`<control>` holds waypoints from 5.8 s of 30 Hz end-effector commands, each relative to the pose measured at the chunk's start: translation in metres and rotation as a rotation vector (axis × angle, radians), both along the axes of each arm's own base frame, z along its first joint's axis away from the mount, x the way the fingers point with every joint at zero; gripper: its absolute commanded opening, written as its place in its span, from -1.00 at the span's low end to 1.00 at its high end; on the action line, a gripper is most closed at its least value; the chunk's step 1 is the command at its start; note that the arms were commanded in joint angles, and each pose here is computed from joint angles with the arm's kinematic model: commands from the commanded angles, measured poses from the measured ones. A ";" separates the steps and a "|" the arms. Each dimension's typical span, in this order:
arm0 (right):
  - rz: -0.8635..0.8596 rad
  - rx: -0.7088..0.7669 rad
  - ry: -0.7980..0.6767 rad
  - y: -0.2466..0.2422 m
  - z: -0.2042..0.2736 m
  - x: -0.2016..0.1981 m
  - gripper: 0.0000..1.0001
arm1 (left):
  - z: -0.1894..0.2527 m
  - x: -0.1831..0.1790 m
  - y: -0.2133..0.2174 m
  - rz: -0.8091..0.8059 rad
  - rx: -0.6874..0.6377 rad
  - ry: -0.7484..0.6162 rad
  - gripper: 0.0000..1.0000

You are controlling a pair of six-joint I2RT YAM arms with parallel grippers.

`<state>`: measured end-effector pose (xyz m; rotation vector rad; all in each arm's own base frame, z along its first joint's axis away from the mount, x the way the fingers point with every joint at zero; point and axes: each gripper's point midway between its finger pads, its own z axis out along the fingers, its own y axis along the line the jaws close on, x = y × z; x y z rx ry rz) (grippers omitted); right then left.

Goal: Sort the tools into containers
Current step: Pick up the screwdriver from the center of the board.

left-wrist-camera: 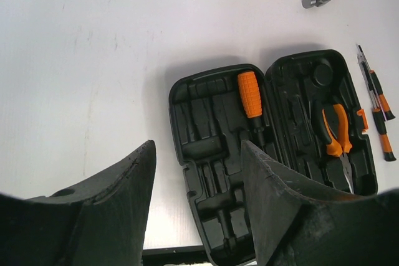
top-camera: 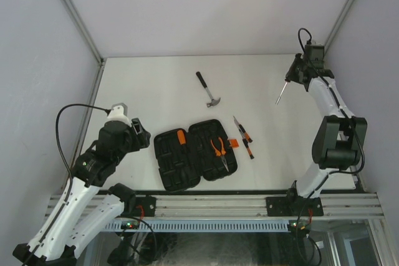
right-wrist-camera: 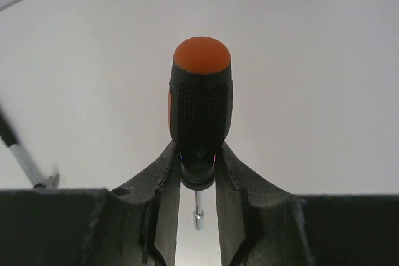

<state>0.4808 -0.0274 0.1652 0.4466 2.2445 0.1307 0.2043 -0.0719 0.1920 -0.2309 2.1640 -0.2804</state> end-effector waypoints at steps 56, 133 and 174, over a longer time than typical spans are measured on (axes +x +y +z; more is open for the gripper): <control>1.592 -0.755 -0.903 0.339 0.044 -0.292 -1.00 | 0.075 -0.019 -0.098 -0.366 -0.329 -0.179 0.38; 0.950 0.039 -0.754 0.305 0.099 -0.290 0.17 | 0.074 -0.026 -0.137 -0.447 -0.294 -0.250 -1.00; 0.302 1.364 -0.183 0.397 0.133 -0.271 0.11 | 0.110 -0.033 -0.145 -0.548 -0.384 -0.432 -1.00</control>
